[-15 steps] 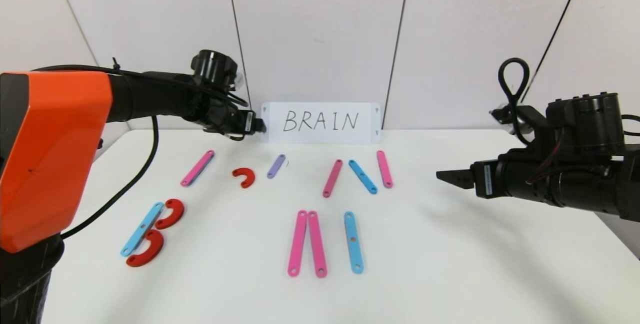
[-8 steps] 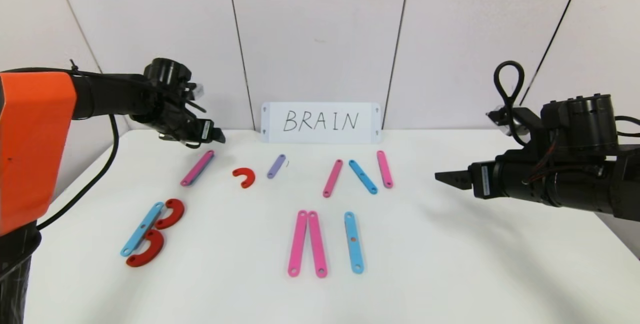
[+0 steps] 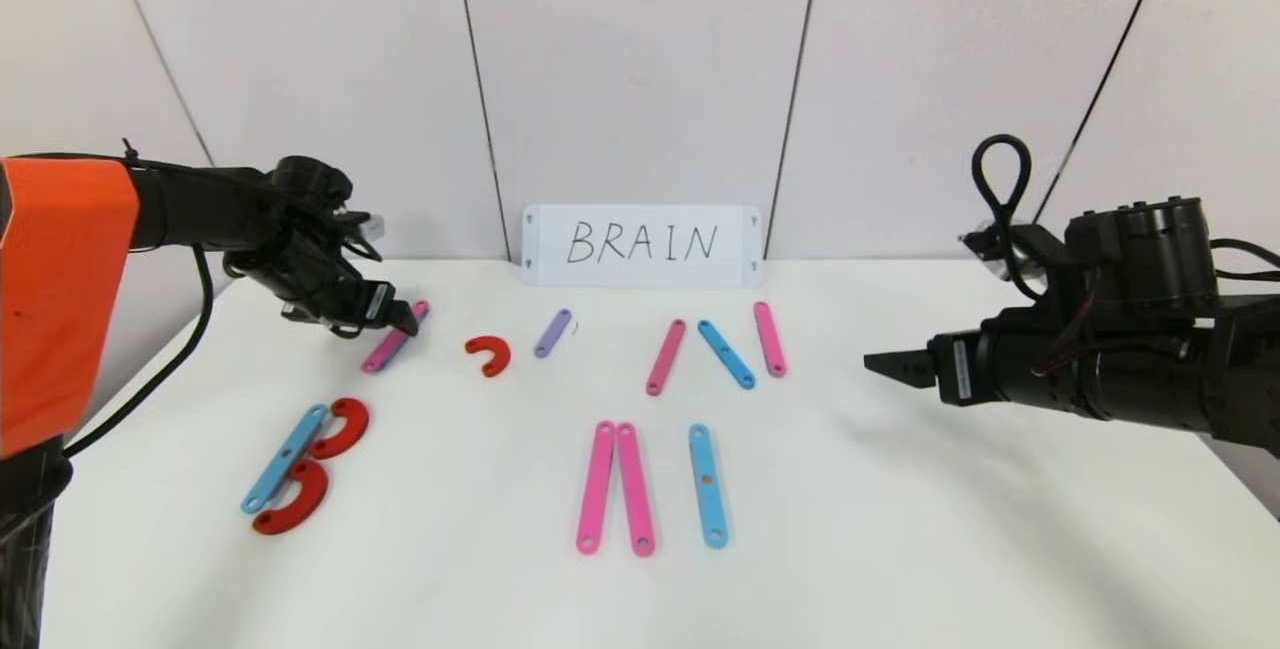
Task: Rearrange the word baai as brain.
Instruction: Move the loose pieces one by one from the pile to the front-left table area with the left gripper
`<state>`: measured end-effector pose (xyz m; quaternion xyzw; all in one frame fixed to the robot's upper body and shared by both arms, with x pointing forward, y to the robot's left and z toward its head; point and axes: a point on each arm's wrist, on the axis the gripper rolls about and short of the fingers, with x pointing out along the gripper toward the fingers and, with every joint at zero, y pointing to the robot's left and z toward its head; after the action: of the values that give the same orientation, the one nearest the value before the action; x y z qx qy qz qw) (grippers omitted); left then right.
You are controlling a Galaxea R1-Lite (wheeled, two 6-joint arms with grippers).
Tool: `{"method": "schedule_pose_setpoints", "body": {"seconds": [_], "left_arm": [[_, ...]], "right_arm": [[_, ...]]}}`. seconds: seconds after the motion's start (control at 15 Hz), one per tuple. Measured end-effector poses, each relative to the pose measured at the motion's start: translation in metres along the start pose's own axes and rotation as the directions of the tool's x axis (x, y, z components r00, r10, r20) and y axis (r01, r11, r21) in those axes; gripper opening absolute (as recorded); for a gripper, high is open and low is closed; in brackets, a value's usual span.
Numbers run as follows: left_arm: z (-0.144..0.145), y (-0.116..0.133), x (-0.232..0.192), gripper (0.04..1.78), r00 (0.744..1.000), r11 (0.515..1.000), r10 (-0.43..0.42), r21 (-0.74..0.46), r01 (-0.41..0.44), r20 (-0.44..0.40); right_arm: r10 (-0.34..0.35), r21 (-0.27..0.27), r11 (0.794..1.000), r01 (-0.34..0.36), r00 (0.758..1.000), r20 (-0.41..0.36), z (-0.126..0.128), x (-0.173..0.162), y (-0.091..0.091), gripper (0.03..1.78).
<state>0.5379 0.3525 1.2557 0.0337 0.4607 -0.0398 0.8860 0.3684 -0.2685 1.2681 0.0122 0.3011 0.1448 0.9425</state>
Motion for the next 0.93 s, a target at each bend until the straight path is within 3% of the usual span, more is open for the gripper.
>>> {"method": "schedule_pose_setpoints", "body": {"seconds": [0.33, 0.47, 0.67, 0.93], "left_arm": [[-0.003, -0.004, 0.009, 1.73, 1.000, 1.000, 0.001, 0.012, -0.001, -0.016], [-0.001, -0.009, 0.011, 1.66, 1.000, 1.000, 0.010, 0.023, -0.009, -0.013], [0.002, -0.015, 0.018, 1.35, 0.999, 0.999, 0.033, 0.037, -0.033, 0.000], [0.002, -0.017, 0.026, 0.62, 1.000, 0.999, 0.031, 0.028, -0.031, -0.005]], "right_arm": [[0.001, -0.002, 1.000, -0.001, 1.000, -0.009, -0.001, 0.002, 0.000, 1.70], [0.001, -0.004, 1.000, -0.001, 1.000, -0.012, -0.002, 0.002, 0.000, 1.70], [0.001, -0.005, 1.000, -0.001, 1.000, -0.013, -0.003, 0.002, 0.000, 1.70], [0.000, -0.005, 1.000, 0.000, 1.000, -0.011, -0.003, 0.002, 0.000, 1.70]]}}
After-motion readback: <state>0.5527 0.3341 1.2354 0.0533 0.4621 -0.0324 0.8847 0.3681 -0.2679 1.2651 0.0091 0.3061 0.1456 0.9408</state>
